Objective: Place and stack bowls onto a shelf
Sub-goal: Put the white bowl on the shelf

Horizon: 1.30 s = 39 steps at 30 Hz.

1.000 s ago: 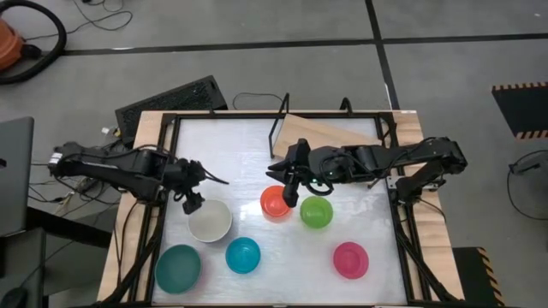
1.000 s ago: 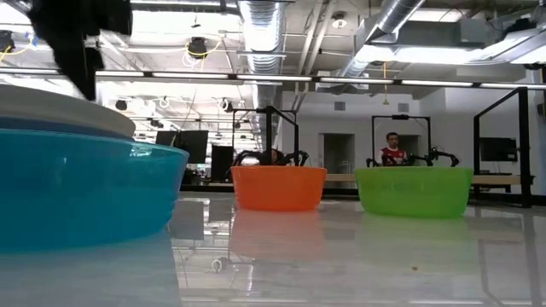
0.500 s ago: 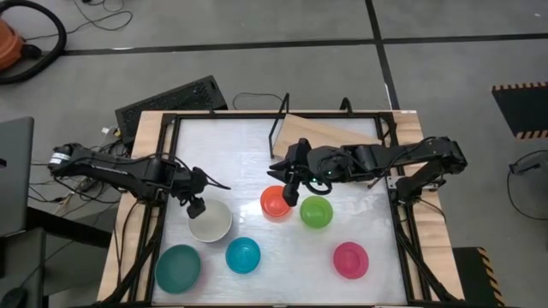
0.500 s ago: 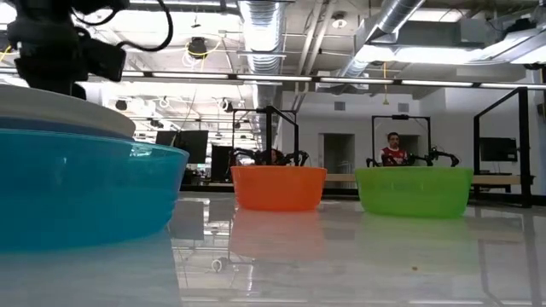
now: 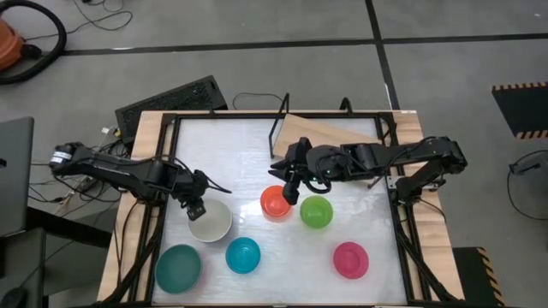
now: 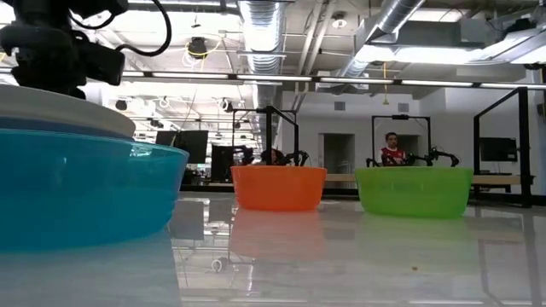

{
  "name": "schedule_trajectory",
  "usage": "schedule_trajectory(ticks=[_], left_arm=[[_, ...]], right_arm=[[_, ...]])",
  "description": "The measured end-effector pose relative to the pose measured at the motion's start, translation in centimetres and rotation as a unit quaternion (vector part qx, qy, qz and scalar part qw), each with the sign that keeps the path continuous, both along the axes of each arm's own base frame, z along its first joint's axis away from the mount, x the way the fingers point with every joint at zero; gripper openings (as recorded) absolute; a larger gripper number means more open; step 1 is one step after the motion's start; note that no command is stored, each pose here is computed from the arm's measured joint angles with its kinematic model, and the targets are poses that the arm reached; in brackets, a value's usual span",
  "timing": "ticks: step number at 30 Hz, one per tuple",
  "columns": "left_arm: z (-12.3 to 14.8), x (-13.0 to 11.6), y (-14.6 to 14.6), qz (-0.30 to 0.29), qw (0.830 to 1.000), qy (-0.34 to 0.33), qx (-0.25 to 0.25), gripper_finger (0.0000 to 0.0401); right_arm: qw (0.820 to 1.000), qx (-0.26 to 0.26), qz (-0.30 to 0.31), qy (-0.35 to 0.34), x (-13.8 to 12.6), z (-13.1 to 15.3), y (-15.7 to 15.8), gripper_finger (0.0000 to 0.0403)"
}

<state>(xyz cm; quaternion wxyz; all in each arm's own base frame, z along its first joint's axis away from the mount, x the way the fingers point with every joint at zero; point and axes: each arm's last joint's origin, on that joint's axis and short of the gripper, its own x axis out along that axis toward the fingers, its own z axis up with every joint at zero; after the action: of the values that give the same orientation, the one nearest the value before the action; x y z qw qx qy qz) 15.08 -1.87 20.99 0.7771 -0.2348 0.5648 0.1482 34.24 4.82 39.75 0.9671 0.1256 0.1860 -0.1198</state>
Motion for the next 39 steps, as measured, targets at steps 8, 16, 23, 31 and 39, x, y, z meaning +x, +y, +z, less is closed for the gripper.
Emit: schedule_trajectory(ticks=[8,16,23,31,39], left_arm=[[-1.3,1.1,-0.2,-0.008,0.999,0.04,0.003,0.0103],[0.8,1.7,-0.2,0.008,1.0,0.005,0.003,0.0013],[2.0,1.9,-0.1,0.014,1.0,-0.019,0.013,0.0002],[4.1,2.3,-0.1,0.06,0.997,-0.047,0.008,0.0001],[9.8,2.5,1.1,0.156,0.97,-0.125,0.138,0.0]], right_arm=[[1.0,-0.001,0.0,0.0,0.0,0.0,0.0,0.0101],[1.0,-0.001,0.0,0.001,0.0,0.0,0.0,0.0101],[1.0,-0.002,0.0,0.006,0.0,-0.1,0.0,0.0101],[1.0,-0.003,-0.001,0.016,-0.1,-0.3,-0.1,0.0101],[0.999,0.03,-0.041,0.003,0.0,-0.2,-1.0,0.0101]])
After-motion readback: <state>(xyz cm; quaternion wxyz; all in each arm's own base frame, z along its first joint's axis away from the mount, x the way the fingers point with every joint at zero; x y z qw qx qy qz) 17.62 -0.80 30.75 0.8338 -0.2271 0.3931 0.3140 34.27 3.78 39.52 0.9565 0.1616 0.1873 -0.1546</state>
